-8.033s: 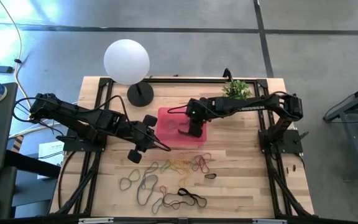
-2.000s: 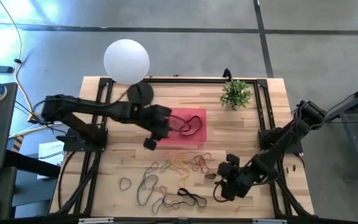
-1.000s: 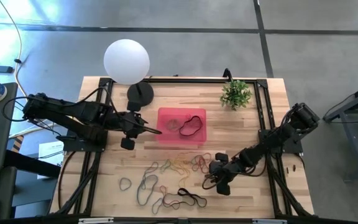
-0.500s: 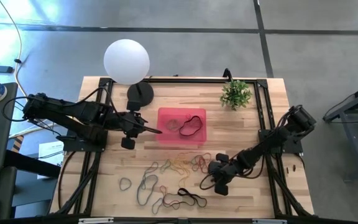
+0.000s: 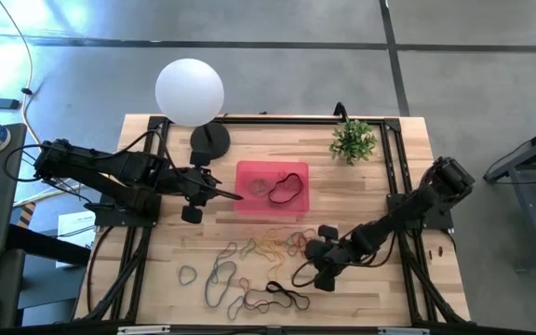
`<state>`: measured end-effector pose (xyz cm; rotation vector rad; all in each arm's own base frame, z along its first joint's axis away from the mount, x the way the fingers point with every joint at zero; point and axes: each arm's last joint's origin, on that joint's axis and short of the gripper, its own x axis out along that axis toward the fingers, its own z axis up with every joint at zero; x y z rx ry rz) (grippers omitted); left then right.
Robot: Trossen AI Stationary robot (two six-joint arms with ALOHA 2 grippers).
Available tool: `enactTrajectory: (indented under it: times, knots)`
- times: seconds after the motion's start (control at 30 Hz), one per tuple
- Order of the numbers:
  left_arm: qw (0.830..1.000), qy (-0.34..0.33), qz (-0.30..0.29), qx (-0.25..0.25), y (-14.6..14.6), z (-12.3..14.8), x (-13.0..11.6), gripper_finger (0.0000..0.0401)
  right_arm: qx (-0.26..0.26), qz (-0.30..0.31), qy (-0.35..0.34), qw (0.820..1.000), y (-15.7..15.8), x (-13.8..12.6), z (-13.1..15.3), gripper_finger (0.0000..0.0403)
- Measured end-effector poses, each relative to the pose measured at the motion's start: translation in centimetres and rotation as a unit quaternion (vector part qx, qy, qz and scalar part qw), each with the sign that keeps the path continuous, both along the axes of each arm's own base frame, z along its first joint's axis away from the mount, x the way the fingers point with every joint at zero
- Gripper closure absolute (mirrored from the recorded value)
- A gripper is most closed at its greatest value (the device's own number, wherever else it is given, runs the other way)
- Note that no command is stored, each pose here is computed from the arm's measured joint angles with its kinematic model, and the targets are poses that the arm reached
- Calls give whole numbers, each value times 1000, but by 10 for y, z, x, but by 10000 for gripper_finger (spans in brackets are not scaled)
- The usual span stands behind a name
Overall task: Pick and place rubber bands into bin
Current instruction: Put the black rubber band into the red bin
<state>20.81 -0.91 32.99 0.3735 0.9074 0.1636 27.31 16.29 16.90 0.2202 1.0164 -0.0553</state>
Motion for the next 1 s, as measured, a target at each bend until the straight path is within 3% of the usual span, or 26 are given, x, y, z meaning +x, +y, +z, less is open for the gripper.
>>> enactTrajectory:
  times: [0.2,0.4,0.77,1.0]
  knots:
    - [1000,-2,0,0,0,0,0,272,-85,0,-8,996,-30,16,37,399]
    - [1000,-18,1,0,0,2,3,272,-117,-26,-13,993,-87,37,50,400]
    - [1000,-22,2,-7,0,2,3,272,-56,-107,-14,993,-200,56,43,399]
    - [1000,-22,2,-6,0,2,3,272,13,-116,-15,993,-234,56,35,345]
